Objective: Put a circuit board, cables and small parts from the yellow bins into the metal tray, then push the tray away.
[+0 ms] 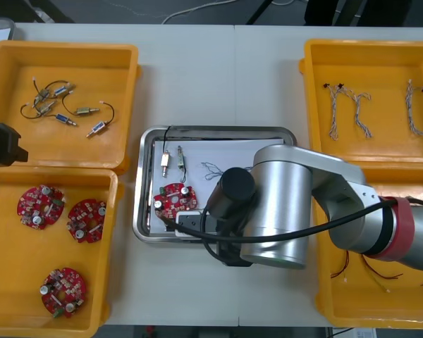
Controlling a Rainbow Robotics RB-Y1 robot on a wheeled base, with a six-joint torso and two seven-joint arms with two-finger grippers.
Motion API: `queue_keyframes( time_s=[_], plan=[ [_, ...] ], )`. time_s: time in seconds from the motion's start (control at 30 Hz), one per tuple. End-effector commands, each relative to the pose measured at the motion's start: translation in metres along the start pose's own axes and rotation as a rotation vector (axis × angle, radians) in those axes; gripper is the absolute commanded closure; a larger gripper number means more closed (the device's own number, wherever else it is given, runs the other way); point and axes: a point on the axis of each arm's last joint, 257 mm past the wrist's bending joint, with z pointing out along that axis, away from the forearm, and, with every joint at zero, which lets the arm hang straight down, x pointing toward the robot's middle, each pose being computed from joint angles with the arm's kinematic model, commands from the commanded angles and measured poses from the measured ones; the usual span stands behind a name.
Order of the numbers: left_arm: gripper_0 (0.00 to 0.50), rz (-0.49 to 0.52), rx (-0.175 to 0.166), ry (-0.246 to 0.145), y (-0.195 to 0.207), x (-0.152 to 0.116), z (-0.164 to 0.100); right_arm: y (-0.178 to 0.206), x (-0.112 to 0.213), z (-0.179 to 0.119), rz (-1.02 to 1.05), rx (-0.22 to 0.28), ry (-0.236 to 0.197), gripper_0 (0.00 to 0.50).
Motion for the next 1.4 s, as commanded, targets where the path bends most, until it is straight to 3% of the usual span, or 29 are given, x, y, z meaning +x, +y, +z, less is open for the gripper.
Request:
queue_keyframes(
  time_s=[0.03,0.33,0.83,0.9,0.97,1.03,1.07,1.1,1.4],
  plan=[
    [0.0,-0.037,-0.039,-0.047,0.015,-0.01,-0.014,0.003,-0.027,0.006,-0.093,0.034,-0.031,0.0],
    [0.0,-0.034,-0.045,-0.042,0.016,-0.008,-0.013,0.011,-0.031,0.027,-0.125,0.032,-0.015,0.0],
    [0.0,0.02,-0.041,-0.028,0.014,-0.005,-0.013,0.013,-0.029,0.036,-0.132,0.048,0.005,0.0],
    [0.0,0.03,-0.037,-0.027,0.013,-0.005,-0.013,0.014,-0.03,0.036,-0.134,0.047,0.005,0.049],
    [0.0,0.037,-0.034,-0.025,0.013,-0.004,-0.013,0.014,-0.031,0.036,-0.133,0.047,0.003,0.225],
    [0.0,0.046,-0.033,-0.021,0.012,-0.004,-0.013,0.013,-0.031,0.036,-0.133,0.051,0.002,0.441],
    [0.0,0.05,-0.034,-0.016,0.011,-0.002,-0.012,0.012,-0.032,0.036,-0.134,0.054,0.002,0.475],
    [0.0,0.056,-0.035,-0.008,0.01,-0.001,-0.012,0.012,-0.031,0.036,-0.134,0.056,0.003,0.5],
    [0.0,0.066,-0.034,0.015,0.01,0.005,-0.012,-0.013,-0.028,0.029,-0.145,0.11,0.011,0.5]
  ],
)
